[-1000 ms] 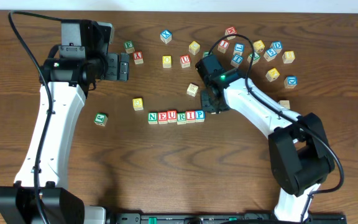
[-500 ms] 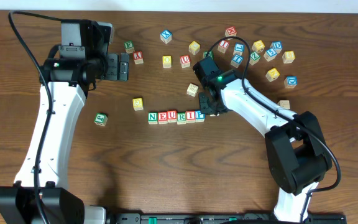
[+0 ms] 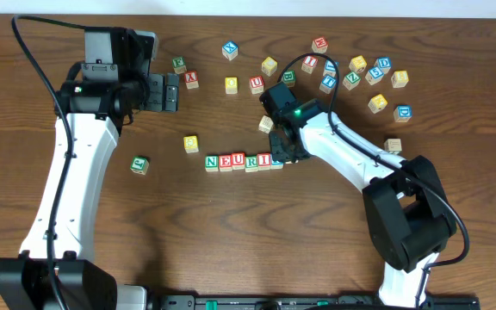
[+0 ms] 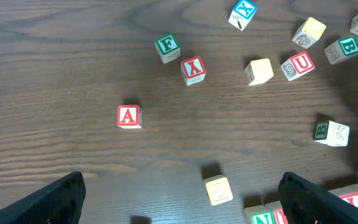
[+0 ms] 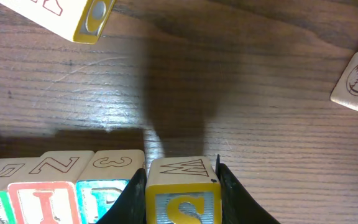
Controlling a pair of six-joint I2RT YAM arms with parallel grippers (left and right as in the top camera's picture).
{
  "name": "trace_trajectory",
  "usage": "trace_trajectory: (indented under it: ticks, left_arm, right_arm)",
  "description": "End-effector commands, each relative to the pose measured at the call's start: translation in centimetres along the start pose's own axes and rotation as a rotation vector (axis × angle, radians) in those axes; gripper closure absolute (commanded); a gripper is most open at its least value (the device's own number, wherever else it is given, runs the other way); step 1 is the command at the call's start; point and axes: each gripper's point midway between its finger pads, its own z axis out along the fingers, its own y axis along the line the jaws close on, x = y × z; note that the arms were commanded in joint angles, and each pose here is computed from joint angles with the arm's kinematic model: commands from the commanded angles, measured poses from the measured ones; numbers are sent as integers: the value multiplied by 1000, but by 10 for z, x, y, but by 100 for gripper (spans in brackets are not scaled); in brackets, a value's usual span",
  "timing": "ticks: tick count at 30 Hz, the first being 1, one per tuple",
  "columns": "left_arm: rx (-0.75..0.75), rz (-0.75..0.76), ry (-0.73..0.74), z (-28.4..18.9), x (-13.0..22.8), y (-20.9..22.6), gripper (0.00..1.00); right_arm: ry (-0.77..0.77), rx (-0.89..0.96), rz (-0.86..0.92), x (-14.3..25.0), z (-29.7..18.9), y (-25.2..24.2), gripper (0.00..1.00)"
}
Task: Spell out NEURIPS
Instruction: 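Lower the yellow S block to the right of the blue P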
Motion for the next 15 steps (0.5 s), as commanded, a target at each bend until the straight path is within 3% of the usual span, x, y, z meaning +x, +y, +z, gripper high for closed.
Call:
trace_trajectory:
  ticks: [1, 15]
  left_arm:
    - [2, 11, -30, -7, -10, 0, 2]
    - [2, 11, -30, -7, -10, 0, 2]
  right_arm:
    - [17, 5, 7, 4, 7, 2, 84]
    - [23, 14, 19, 11, 20, -1, 85]
